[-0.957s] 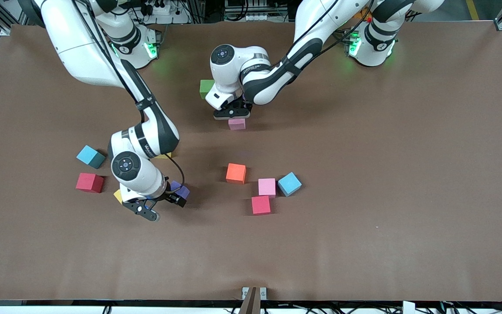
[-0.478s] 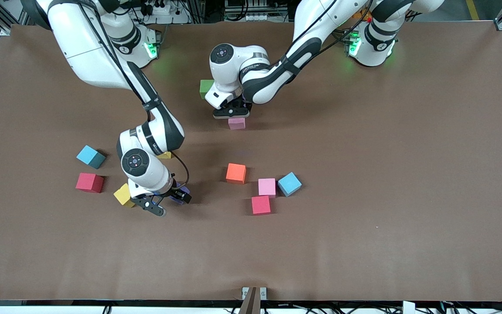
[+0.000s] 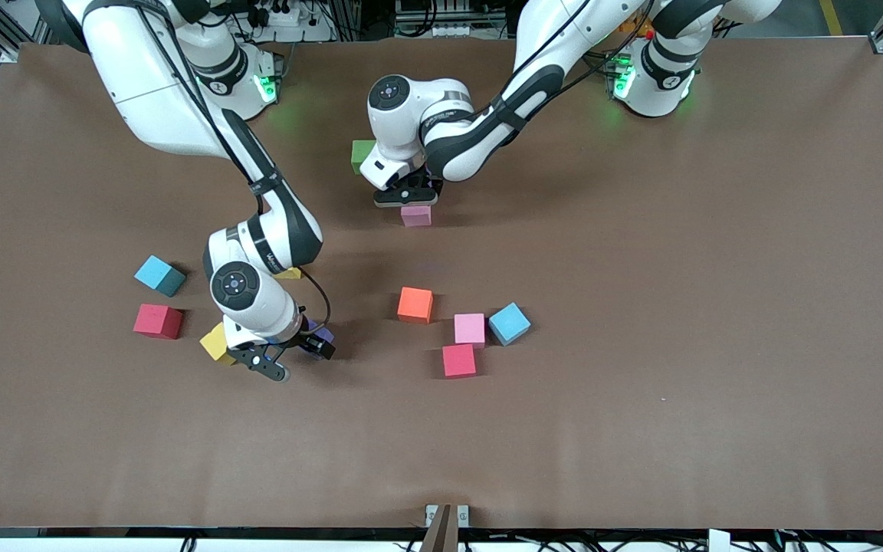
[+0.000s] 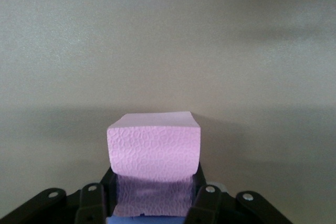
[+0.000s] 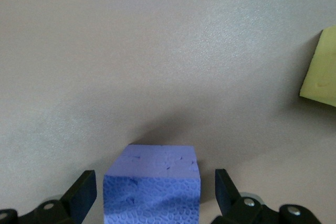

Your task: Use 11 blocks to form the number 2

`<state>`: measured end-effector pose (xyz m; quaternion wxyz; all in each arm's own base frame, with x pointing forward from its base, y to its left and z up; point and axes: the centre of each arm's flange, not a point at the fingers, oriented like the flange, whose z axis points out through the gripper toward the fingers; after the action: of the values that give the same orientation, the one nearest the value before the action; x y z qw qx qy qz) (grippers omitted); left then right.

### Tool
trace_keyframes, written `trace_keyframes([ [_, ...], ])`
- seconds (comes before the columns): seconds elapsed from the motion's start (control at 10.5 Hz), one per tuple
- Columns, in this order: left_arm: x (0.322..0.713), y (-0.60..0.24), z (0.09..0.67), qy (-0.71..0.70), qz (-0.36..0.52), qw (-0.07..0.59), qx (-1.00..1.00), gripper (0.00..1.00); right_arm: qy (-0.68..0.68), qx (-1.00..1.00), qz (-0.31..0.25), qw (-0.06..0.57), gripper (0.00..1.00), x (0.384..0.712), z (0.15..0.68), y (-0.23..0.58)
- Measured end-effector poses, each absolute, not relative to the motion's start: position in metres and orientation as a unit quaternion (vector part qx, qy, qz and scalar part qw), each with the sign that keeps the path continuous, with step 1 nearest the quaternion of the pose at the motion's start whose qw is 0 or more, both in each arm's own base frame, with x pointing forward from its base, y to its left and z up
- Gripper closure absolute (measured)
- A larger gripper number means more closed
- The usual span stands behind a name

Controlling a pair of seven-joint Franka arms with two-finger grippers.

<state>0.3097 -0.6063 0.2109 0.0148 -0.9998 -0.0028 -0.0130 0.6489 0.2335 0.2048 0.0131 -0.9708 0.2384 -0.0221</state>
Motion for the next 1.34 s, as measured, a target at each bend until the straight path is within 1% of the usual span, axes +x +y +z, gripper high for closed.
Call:
trace_keyframes([
  [0.1,0.310,-0.606,0.211,-0.003,-0.013,0.015,-1.000,0.44,0.239,-0.971,-0.022,0.013,0.00,0.649,0.205,0.233],
  [0.19,0.309,-0.606,0.210,-0.002,-0.012,0.016,-1.000,0.37,0.239,-0.971,-0.023,0.013,0.00,0.649,0.205,0.233],
  [0.29,0.308,-0.605,0.206,-0.002,-0.010,0.018,-1.000,0.27,0.239,-0.971,-0.023,0.014,0.00,0.650,0.205,0.233],
  [0.38,0.307,-0.605,0.203,-0.002,-0.008,0.020,-1.000,0.25,0.239,-0.971,-0.023,0.014,0.00,0.650,0.206,0.233],
  [0.48,0.307,-0.605,0.202,-0.002,-0.007,0.021,-1.000,0.17,0.239,-0.971,-0.024,0.014,0.00,0.650,0.206,0.233],
  [0.57,0.307,-0.605,0.202,-0.002,-0.007,0.021,-1.000,0.16,0.239,-0.971,-0.024,0.014,0.11,0.650,0.206,0.233],
  [0.67,0.307,-0.605,0.202,-0.002,-0.007,0.020,-1.000,0.16,0.239,-0.971,-0.024,0.014,0.27,0.650,0.206,0.233],
  [0.77,0.309,-0.605,0.204,-0.003,-0.008,0.019,-1.000,0.15,0.240,-0.970,-0.024,0.014,0.40,0.650,0.207,0.233],
  [0.86,0.312,-0.605,0.207,-0.005,-0.010,0.017,-1.000,0.09,0.239,-0.970,-0.025,0.015,0.40,0.651,0.207,0.233],
  [0.96,0.316,-0.605,0.213,-0.008,-0.014,0.017,-1.000,0.08,0.239,-0.971,-0.025,0.015,0.40,0.650,0.208,0.234],
  [1.05,0.321,-0.606,0.222,-0.010,-0.019,0.014,-1.000,0.00,0.247,-0.969,-0.022,0.019,0.40,0.650,0.208,0.235],
  [1.34,0.341,-0.598,0.267,-0.025,-0.042,0.018,-0.999,0.00,0.290,-0.956,-0.012,0.028,0.40,0.640,0.224,0.255],
])
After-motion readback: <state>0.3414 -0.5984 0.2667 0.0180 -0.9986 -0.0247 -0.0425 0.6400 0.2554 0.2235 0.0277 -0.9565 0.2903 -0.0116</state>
